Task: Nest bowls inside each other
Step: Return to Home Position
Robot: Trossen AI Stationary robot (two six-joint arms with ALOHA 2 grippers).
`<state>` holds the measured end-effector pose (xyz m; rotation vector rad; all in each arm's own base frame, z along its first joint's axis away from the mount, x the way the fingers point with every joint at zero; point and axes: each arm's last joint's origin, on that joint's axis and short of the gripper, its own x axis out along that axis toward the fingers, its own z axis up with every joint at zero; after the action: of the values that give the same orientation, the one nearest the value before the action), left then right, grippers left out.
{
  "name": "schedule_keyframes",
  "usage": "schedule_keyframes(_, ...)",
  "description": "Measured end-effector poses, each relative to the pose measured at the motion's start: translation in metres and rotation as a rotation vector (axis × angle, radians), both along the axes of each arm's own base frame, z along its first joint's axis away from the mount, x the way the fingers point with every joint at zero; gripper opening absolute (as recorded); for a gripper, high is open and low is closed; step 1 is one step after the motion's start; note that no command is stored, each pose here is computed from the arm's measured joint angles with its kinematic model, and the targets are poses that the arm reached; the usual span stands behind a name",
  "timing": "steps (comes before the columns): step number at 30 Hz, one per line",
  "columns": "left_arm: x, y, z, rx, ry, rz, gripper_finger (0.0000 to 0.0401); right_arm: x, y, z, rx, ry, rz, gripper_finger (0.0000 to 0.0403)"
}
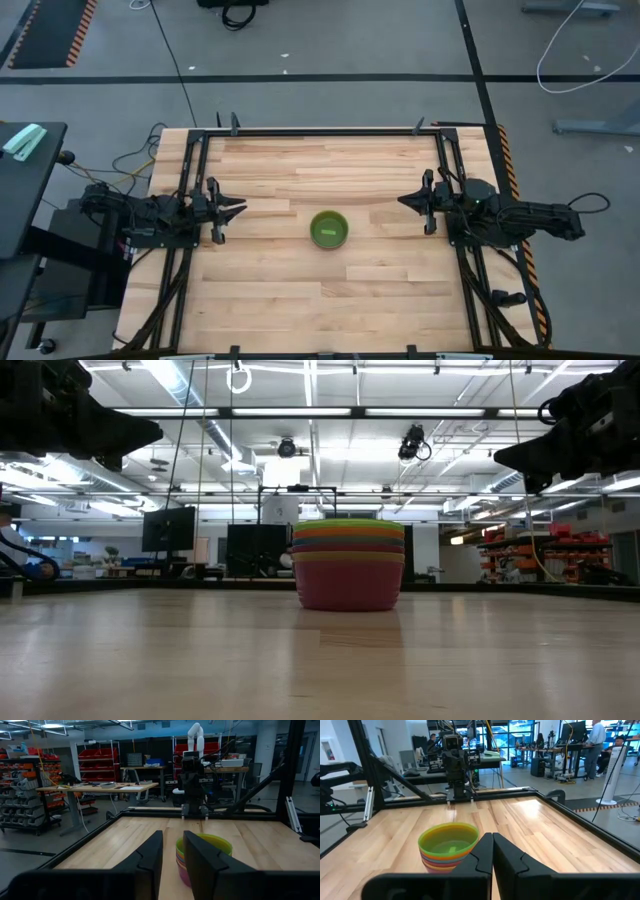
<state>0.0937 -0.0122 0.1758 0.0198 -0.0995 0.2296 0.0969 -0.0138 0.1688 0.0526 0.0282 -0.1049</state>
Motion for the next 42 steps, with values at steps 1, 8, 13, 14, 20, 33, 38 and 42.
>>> schedule_keyframes(1,0.0,0.0,-0.0001,0.0,0.0,0.0,0.0086,0.0,0.0,0.0,0.0,0.0,0.0,0.0013)
schedule_keyframes(8,0.0,0.0,0.0,0.0,0.0,0.0,0.0091,0.0,0.0,0.0,0.0,0.0,0.0,0.0013)
schedule_keyframes(13,0.0,0.0,0.0,0.0,0.0,0.0,0.0087,0.0,0.0,0.0,0.0,0.0,0.0,0.0013)
schedule_keyframes(14,0.0,0.0,0.0,0.0,0.0,0.0,0.0086,0.0,0.0,0.0,0.0,0.0,0.0,0.0013)
schedule_keyframes(20,0.0,0.0,0.0,0.0,0.0,0.0,0.0085,0.0,0.0,0.0,0.0,0.0,0.0,0.0013)
schedule_keyframes(33,0.0,0.0,0.0,0.0,0.0,0.0,0.0082,0.0,0.0,0.0,0.0,0.0,0.0,0.0013)
schedule_keyframes(38,0.0,0.0,0.0,0.0,0.0,0.0,0.0082,0.0,0.0,0.0,0.0,0.0,0.0,0.0013)
schedule_keyframes(42,0.0,0.0,0.0,0.0,0.0,0.0,0.0088,0.0,0.0,0.0,0.0,0.0,0.0,0.0013)
